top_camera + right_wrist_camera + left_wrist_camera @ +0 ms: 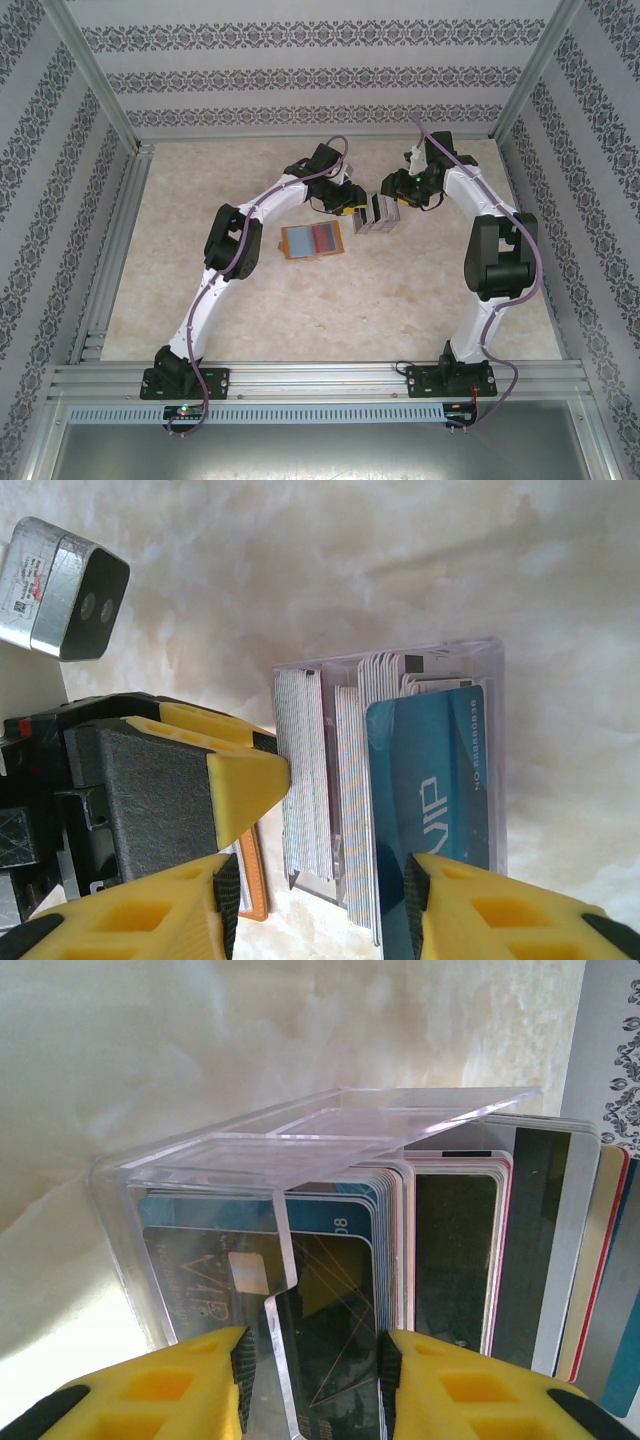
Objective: Put the credit cards into the card holder
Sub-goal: Pick up the credit card from the storage box.
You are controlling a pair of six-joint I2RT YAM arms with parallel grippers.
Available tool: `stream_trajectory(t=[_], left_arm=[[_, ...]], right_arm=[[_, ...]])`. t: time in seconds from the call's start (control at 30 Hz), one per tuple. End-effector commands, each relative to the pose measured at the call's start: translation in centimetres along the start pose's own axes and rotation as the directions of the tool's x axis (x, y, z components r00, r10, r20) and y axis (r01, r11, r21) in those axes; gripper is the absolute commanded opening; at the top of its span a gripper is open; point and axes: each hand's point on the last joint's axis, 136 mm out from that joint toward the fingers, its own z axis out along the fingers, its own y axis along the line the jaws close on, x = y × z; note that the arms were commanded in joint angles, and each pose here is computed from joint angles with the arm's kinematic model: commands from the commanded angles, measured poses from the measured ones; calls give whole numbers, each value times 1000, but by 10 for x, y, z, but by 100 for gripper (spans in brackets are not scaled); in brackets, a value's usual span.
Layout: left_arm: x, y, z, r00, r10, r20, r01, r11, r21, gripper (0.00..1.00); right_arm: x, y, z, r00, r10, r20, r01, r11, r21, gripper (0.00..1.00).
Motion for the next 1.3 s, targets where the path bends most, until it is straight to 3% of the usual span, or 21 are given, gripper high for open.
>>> stream_trajectory(t=[0.0,0.1,0.83,1.27], left_arm=[[29,18,17,997,-24,-66,19,997,-79,40],[29,17,18,998,-22,-66,17,997,-76,40],[27,15,17,998,-21,-57,17,997,-70,40],[26,14,16,998,-20,-54,16,997,-72,40]], right_arm=[[12,-2,5,999,-3,-35,3,1000,6,50],[11,-6,6,1000,-2,-31,2,1000,24,48],[8,-16,5,999,-3,-36,5,997,73,12],[1,-15,-17,1000,-8,9,7,997,74,6]])
